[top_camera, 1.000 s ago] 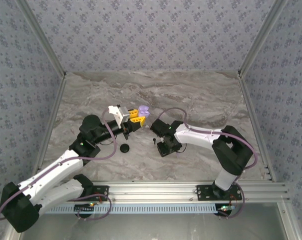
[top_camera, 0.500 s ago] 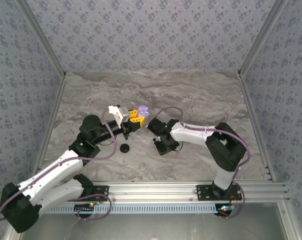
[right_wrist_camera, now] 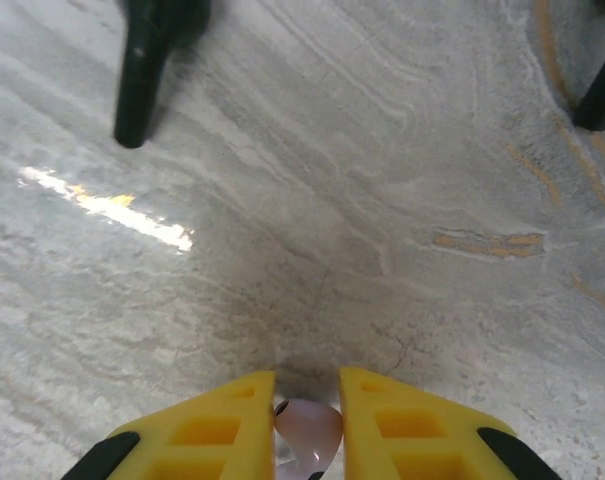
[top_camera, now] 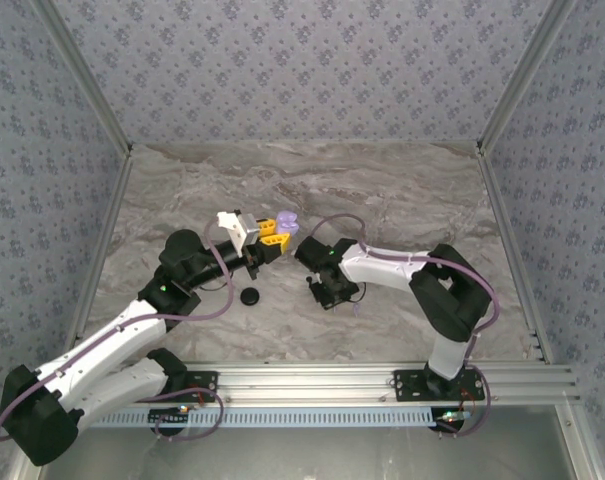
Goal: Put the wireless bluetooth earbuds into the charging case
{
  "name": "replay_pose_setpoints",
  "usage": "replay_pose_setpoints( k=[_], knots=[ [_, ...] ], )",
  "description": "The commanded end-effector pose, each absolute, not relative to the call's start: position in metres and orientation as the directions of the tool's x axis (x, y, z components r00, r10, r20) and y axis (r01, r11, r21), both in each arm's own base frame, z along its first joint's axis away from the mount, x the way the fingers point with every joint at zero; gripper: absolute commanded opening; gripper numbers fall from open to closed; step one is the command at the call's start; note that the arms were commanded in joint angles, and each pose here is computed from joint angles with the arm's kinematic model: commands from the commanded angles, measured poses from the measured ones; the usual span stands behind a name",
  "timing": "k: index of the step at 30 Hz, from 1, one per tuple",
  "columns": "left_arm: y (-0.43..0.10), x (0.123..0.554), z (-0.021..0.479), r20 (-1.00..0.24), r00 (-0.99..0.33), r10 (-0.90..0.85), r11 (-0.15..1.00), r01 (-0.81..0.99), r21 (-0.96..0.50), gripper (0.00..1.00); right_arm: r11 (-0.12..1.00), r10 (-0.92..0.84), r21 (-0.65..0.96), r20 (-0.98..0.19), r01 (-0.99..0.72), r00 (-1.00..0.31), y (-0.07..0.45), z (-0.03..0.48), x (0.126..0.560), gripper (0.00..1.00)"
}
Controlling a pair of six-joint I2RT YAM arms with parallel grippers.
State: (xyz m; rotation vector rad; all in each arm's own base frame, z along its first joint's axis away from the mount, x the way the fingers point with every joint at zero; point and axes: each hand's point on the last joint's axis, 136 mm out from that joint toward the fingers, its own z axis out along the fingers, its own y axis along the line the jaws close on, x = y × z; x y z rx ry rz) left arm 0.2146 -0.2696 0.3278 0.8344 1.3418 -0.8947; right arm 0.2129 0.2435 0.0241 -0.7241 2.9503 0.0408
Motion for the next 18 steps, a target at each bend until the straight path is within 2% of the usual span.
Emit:
replay_pose_setpoints(
  k=[1,10,14,18],
  knots=[
    [-0.268,0.211,0.338,-0.996,0.055,-0.069,0.437,0.899,0.019,0.00,0.872,-0.476,0.008,-0.210,-0.489,-0.854,0.245,0.063,0.221,0.23],
    [-0.273,0.215,0.327,-0.998,0.016,-0.064,0.428,0.904,-0.013,0.00,0.833,-0.393,0.079,-0.613,-0.548,-0.686,0.246,0.204,0.252,0.23],
    [-0.279,0.217,0.322,-0.998,-0.006,-0.068,0.408,0.912,-0.034,0.00,0.793,-0.305,0.092,-0.796,-0.603,-0.523,0.254,0.289,0.259,0.23],
    [-0.286,0.220,0.318,-0.998,-0.027,-0.064,0.385,0.922,-0.050,0.00,0.736,-0.239,0.081,-0.898,-0.672,-0.370,0.265,0.351,0.253,0.23]
  ],
)
